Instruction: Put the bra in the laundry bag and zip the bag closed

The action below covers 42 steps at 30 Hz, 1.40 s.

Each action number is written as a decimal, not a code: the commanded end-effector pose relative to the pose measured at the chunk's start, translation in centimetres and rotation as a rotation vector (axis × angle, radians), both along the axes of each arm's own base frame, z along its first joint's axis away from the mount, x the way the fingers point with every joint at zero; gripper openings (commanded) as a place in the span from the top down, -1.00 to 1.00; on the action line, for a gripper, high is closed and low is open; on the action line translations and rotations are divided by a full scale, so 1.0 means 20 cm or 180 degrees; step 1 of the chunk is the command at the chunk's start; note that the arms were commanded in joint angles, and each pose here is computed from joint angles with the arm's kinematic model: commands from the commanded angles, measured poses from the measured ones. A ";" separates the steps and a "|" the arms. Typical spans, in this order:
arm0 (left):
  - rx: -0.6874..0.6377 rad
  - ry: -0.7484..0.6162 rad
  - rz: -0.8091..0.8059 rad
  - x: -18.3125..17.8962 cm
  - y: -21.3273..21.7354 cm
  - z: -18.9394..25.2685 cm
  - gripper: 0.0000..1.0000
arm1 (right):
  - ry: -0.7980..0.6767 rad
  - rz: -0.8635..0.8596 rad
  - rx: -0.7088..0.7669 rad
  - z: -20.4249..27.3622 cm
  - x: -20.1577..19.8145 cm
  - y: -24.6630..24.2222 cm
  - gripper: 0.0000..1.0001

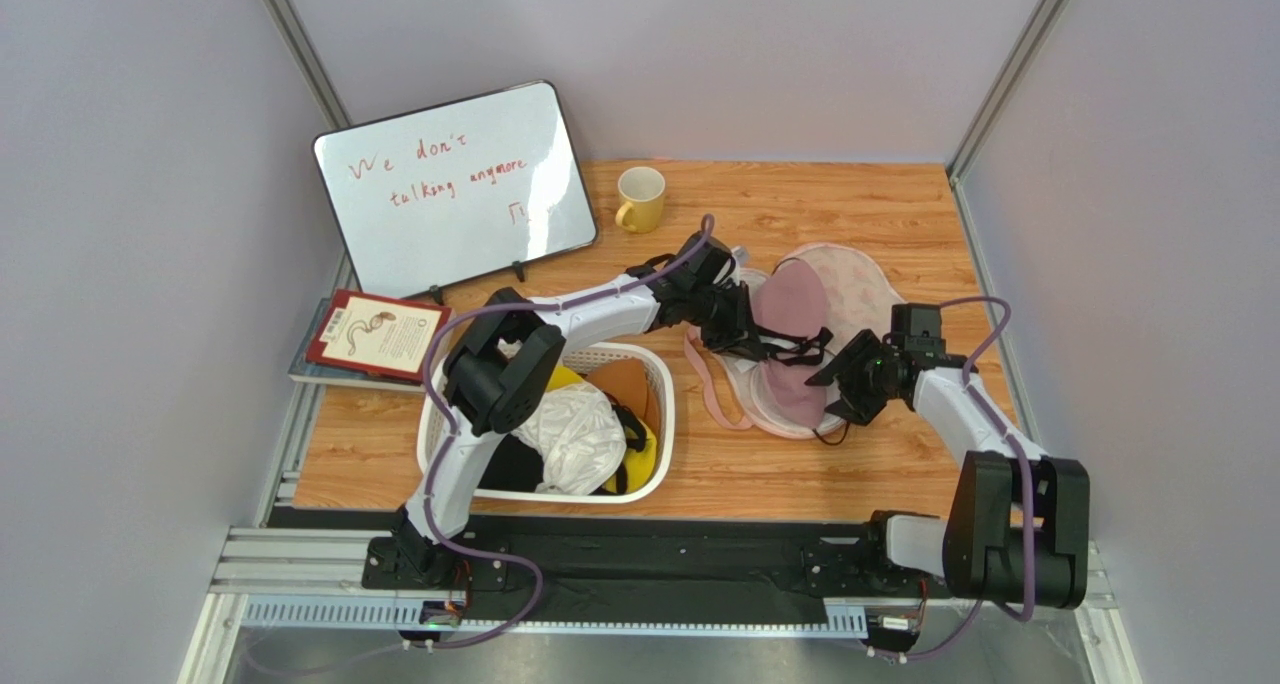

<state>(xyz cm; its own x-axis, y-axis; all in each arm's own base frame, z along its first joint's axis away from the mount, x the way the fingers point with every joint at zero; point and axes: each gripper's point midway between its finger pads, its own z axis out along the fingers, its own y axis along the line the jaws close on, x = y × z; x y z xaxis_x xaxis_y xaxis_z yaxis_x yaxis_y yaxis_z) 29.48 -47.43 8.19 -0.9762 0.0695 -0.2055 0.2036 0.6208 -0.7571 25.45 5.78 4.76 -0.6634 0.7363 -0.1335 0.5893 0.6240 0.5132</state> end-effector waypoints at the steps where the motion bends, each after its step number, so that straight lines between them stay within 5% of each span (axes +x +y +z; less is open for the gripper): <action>1: 0.0030 -0.0491 -0.0025 0.04 0.04 0.21 0.24 | -0.0366 0.0156 -0.0154 0.07 0.16 -0.03 -0.05; 2: 0.0162 -0.0622 0.0060 0.08 0.07 0.20 -0.10 | -0.0342 0.0172 -0.0171 0.06 0.17 -0.04 -0.04; 4: 0.0264 -0.0754 0.0015 0.13 0.10 0.23 -0.30 | -0.0429 0.0205 -0.0197 0.09 0.21 -0.04 0.04; 12: -0.0007 -0.0573 -0.0152 0.38 0.13 0.25 -0.39 | -0.0541 0.0416 -0.0422 0.15 0.34 -0.09 0.57; 15: 0.0015 -0.0600 -0.0247 0.44 0.09 0.21 -0.39 | -0.0499 0.0474 -0.0452 0.18 0.40 -0.10 0.61; 21: 0.0131 -0.0615 -0.0257 0.47 0.08 0.08 -0.40 | -0.0421 0.0586 -0.0456 0.20 0.37 -0.09 0.24; 32: 0.0113 -0.0639 -0.0195 0.49 0.00 -0.01 -0.22 | -0.0557 0.0674 -0.0350 0.28 0.26 -0.04 0.20; 42: 0.0136 -0.0504 -0.0030 0.53 -0.03 -0.11 -0.30 | -0.0821 0.0661 -0.0379 0.44 0.25 -0.04 0.20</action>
<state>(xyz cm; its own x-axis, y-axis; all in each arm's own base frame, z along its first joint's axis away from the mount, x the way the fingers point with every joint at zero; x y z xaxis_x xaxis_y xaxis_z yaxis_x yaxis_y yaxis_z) 38.89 -47.13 4.88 -0.9372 0.1291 -0.3241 0.3244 0.6641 -0.6736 30.47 4.92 11.52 -0.7417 0.5724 -0.3496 0.3486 0.7743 0.5281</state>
